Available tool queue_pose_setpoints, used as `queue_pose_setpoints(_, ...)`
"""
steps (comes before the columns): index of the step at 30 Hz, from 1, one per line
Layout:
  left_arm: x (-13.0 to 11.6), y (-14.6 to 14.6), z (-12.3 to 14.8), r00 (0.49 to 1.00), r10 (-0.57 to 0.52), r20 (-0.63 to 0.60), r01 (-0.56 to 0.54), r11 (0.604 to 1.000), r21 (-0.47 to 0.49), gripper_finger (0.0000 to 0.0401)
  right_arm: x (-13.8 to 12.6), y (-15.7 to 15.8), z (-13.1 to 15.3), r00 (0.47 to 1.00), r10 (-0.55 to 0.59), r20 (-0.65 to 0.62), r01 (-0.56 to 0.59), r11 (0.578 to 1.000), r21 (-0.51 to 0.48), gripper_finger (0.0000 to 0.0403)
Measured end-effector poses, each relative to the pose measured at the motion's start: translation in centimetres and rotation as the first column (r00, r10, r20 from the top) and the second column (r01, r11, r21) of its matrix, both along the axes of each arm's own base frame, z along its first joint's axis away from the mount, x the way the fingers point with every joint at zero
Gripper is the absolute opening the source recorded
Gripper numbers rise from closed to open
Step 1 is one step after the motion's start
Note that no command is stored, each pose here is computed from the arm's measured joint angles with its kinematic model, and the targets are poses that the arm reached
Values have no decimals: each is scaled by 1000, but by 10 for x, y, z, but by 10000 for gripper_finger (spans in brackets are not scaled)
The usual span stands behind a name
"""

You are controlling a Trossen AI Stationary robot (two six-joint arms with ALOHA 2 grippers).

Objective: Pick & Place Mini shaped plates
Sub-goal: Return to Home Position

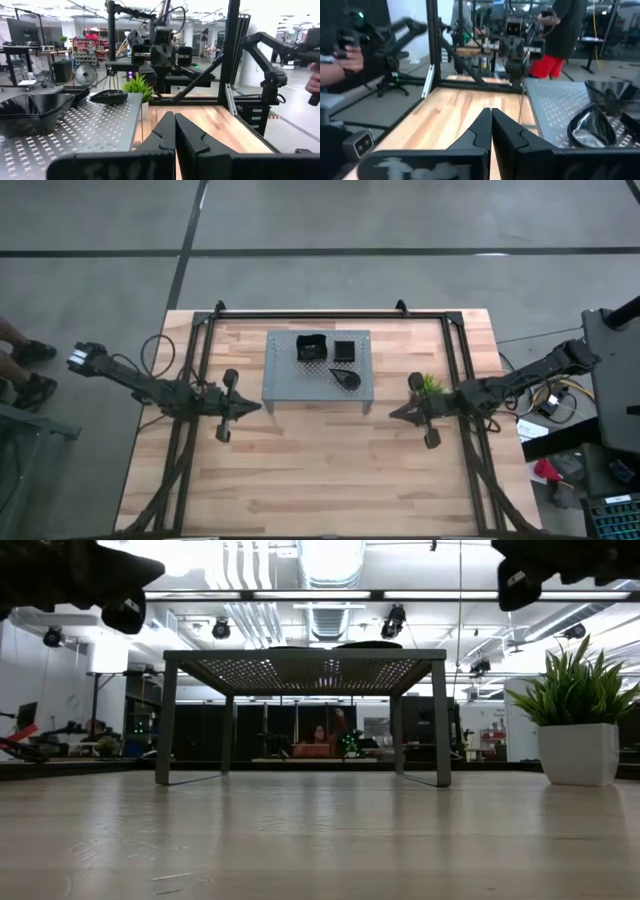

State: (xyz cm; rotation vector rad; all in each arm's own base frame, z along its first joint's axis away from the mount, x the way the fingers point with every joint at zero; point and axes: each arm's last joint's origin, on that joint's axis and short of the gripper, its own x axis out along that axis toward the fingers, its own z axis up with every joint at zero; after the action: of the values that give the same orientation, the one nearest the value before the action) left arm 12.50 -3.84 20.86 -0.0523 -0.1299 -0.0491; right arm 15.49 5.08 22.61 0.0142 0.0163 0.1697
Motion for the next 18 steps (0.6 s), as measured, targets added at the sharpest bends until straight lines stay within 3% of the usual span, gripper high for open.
queue_pose_setpoints(8,-10,6,-4,1000,11,-24,-11,1000,4,0,-26,-9,-6,995,3,96,-4,1000,7,9)
queue_pose_setpoints(18,-19,9,-11,996,8,-92,-7,1000,14,0,-44,-16,-34,993,3,120,1,999,-38,9)
